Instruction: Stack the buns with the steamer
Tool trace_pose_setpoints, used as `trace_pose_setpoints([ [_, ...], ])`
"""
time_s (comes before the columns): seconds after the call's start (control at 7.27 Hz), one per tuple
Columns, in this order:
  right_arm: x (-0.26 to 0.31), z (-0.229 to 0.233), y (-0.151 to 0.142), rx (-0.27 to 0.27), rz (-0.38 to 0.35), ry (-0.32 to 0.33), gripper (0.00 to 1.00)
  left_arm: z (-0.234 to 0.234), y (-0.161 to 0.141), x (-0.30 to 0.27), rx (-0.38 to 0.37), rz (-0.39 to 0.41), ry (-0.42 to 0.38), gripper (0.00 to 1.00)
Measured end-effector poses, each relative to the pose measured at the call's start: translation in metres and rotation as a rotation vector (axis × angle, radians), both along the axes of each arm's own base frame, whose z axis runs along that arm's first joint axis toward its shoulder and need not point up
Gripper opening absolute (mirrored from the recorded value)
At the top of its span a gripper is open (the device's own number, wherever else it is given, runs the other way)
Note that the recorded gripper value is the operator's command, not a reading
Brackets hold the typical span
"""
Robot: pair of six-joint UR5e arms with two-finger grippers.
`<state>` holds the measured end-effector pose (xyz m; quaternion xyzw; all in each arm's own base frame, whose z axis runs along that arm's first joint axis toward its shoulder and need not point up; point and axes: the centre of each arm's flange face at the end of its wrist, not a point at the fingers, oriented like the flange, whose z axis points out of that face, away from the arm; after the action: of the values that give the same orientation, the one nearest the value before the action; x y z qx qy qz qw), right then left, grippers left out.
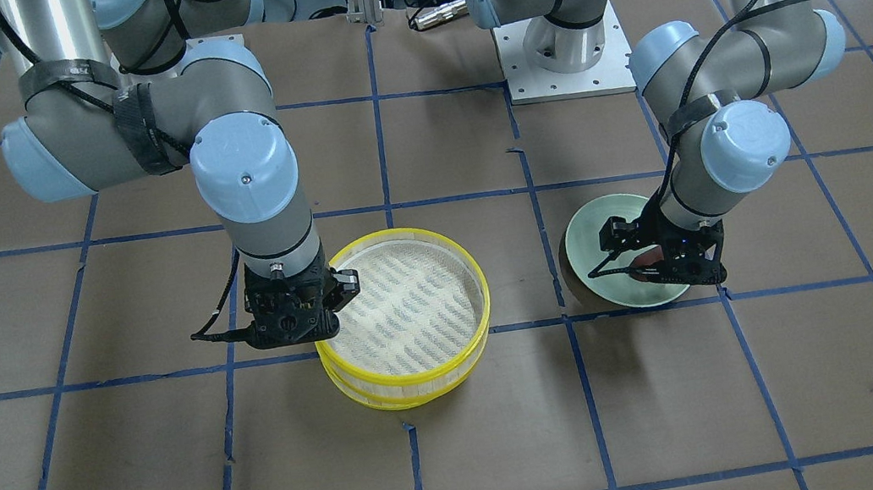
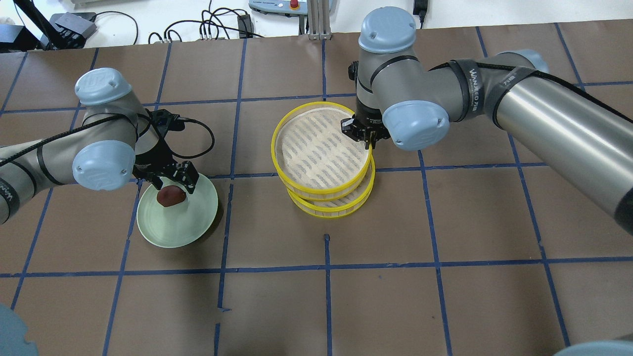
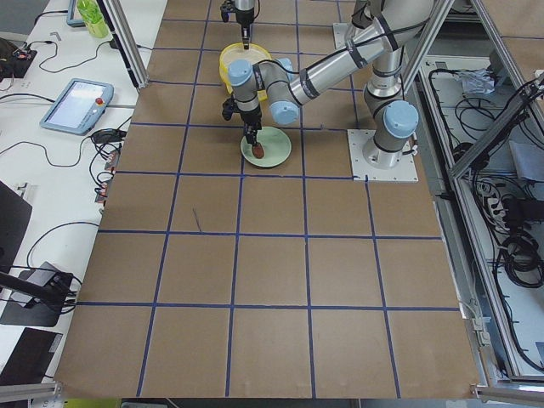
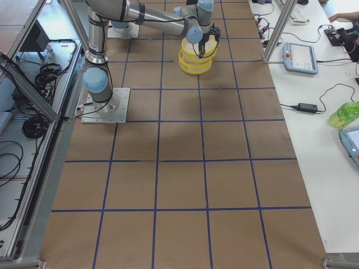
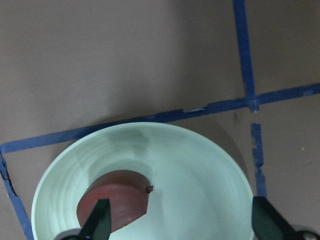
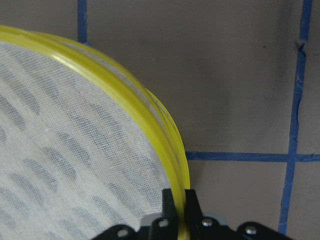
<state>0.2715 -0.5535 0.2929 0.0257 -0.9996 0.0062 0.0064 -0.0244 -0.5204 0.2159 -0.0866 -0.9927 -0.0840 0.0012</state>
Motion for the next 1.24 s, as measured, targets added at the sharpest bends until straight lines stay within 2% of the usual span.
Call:
trace_pose_setpoints([
  [0.28, 0.0, -0.008, 0.002, 0.014, 0.011, 0.009, 0.06, -0.011, 0.004, 0.002, 0.025, -0.021, -0.004, 0.14],
  [0.41, -0.001, -0.011, 0.004, 0.023, 0.018, 0.013, 0.06, -0.013, 0.005, 0.002, 0.029, -0.028, -0.004, 0.02],
  [0.83, -0.005, -0.009, 0.006, 0.015, 0.035, 0.04, 0.06, -0.006, 0.0, 0.004, 0.003, -0.031, -0.01, 0.01],
  [1.24, -0.006, -0.008, 0.006, 0.014, 0.036, 0.047, 0.06, 0.05, -0.013, -0.006, -0.119, -0.034, -0.034, 0.01],
])
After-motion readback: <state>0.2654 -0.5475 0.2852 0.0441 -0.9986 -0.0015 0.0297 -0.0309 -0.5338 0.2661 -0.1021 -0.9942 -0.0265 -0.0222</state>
